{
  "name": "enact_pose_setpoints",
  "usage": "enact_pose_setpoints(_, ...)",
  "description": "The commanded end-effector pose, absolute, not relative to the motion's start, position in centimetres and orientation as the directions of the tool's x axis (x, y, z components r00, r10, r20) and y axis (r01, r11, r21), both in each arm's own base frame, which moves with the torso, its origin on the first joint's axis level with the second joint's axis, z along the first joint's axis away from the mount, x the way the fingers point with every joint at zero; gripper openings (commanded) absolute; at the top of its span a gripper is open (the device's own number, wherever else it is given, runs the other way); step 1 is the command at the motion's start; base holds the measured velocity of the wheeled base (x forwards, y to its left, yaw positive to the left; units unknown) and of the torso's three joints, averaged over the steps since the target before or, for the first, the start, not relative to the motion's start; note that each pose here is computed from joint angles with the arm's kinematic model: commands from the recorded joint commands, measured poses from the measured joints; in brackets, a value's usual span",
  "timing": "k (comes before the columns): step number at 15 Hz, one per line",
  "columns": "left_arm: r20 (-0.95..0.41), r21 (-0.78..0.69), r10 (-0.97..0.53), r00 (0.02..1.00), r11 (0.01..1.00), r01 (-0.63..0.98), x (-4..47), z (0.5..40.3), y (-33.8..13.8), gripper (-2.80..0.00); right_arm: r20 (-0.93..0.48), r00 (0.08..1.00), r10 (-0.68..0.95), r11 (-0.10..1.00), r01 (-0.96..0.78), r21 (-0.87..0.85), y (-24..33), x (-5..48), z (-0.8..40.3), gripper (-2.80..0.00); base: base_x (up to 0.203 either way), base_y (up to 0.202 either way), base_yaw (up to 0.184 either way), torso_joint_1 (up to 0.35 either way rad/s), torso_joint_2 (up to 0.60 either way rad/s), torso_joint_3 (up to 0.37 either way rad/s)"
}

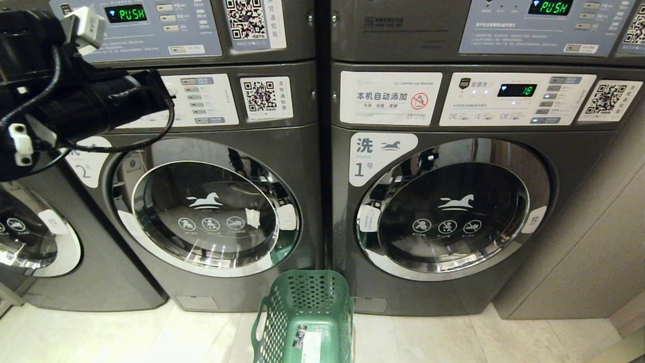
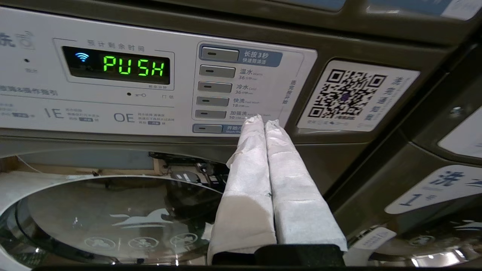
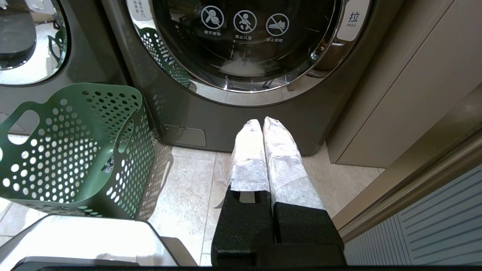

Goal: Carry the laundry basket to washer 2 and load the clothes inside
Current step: Press the washing machine switch

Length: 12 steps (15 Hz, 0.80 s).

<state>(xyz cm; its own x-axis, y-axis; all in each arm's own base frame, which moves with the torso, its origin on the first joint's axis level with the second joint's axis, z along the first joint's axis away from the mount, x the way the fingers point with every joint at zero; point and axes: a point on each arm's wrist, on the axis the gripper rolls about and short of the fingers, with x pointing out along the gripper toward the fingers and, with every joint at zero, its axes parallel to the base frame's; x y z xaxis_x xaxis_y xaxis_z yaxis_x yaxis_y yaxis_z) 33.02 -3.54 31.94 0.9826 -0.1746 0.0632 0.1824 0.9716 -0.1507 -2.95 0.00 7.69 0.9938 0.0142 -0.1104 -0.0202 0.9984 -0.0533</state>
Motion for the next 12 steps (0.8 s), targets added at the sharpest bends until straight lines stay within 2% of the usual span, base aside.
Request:
enact_pose_setpoints(1, -0.004, -0.112, -0.160, 0.987, 0.981, 0.158, 35.2, 28.5, -3.9, -2.80, -0.113, 0.993, 0.015, 0.998, -0.022, -0.054, 0.0, -2.9, 7.7, -2.80, 0.000, 0.000, 0.000, 0.000, 0.00, 0.000)
enact_pose_setpoints(2, -0.007, -0.060, -0.130, 0.991, 0.990, 0.130, 35.1, 27.8, -3.8, -2.80, -0.113, 0.993, 0.015, 0.998, -0.022, -0.054, 0.0, -2.9, 7.7, -2.80, 0.000, 0.000, 0.000, 0.000, 0.00, 0.000)
enact_pose_setpoints(4, 0.080, 0.025, -0.086, 0.993, 0.996, 0.084, 35.3, 28.0, -3.9, -2.80, -0.113, 0.993, 0.015, 0.998, -0.022, -0.054, 0.0, -2.9, 7.7, -2.80, 0.000, 0.000, 0.000, 0.000, 0.00, 0.000)
enact_pose_setpoints(8, 0.135, 0.030, -0.100, 0.986, 0.995, 0.097, 35.7, 27.6, -4.2, -2.80, -0.112, 0.994, 0.015, 0.998, -0.021, -0.054, 0.0, -2.9, 7.7, -2.80, 0.000, 0.000, 0.000, 0.000, 0.00, 0.000)
enact_pose_setpoints(12, 0.199, 0.051, -0.203, 0.959, 0.979, 0.197, 36.8, 26.1, -4.2, -2.80, -0.113, 0.993, 0.015, 0.998, -0.022, -0.054, 0.0, -2.9, 7.7, -2.80, 0.000, 0.000, 0.000, 0.000, 0.00, 0.000)
